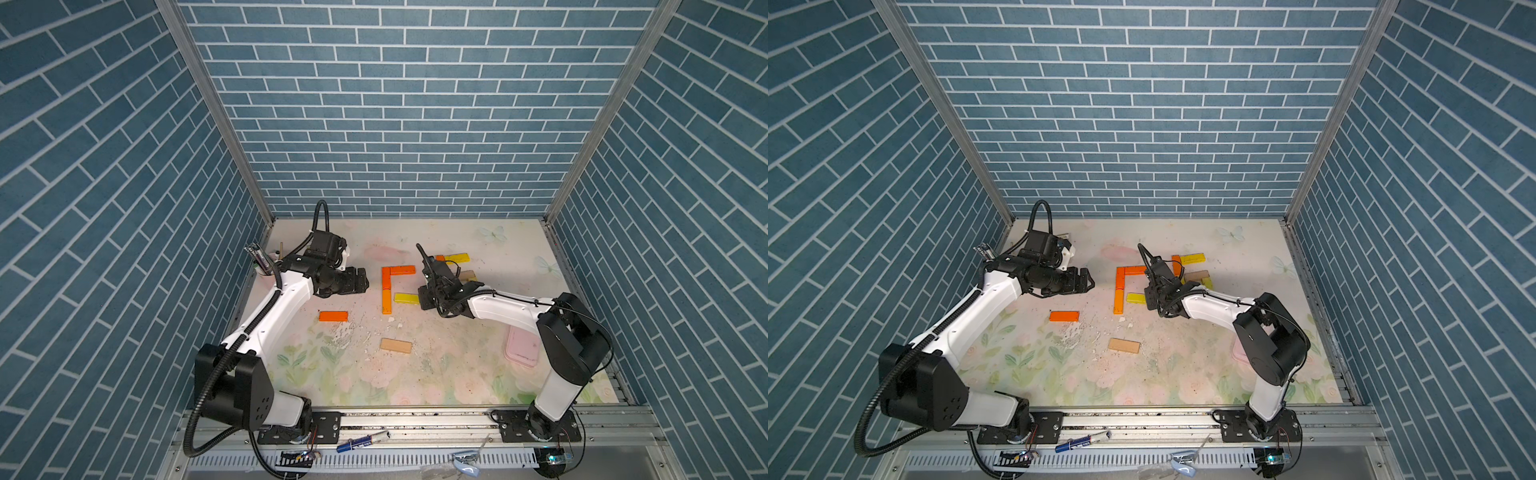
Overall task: Assemble the number 6 with building blocks
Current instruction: Assemble the building block at the center of the board.
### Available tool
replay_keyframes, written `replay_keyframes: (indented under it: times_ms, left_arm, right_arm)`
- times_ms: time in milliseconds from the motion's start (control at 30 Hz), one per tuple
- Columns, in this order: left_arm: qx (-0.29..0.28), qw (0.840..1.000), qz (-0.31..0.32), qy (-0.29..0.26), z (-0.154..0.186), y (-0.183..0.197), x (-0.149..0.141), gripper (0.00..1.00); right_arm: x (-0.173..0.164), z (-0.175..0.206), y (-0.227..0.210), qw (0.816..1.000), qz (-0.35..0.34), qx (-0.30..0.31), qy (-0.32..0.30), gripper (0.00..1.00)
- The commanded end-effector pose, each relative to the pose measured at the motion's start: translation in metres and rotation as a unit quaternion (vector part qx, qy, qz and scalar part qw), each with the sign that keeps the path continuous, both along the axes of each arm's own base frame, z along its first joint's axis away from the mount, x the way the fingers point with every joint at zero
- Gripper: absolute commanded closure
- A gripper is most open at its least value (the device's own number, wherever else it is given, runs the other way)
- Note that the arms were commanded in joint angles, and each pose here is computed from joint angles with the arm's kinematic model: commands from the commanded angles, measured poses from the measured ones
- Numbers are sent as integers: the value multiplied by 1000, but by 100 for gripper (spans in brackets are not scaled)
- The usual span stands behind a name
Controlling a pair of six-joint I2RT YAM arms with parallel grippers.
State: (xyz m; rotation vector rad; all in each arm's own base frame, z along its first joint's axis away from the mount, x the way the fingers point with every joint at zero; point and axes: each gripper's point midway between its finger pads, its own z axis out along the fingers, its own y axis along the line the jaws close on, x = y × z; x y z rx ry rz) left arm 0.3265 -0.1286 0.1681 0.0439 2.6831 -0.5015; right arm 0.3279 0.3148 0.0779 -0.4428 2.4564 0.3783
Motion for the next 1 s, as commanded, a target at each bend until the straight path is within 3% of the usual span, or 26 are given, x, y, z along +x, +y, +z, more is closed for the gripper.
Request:
replay_keyframes:
  times_ms: [0, 200, 433, 967]
  left_arm:
    - [3, 1000, -7, -9, 4, 0, 0, 8]
    - [1, 1000, -8, -12, 4, 0, -1, 8]
    - [0, 1000, -9, -11, 4, -1, -1, 8]
    - [8, 1000, -9, -5, -1, 1, -1, 8]
  right_arm:
    - [-8, -18, -3, 999, -21, -26, 29, 69]
    - [-11, -32, -8, 998, -24, -48, 40, 69]
    - [-14, -48, -9, 996, -16, -66, 52, 58]
    - [-5, -70, -3, 996, -19, -47, 73, 64]
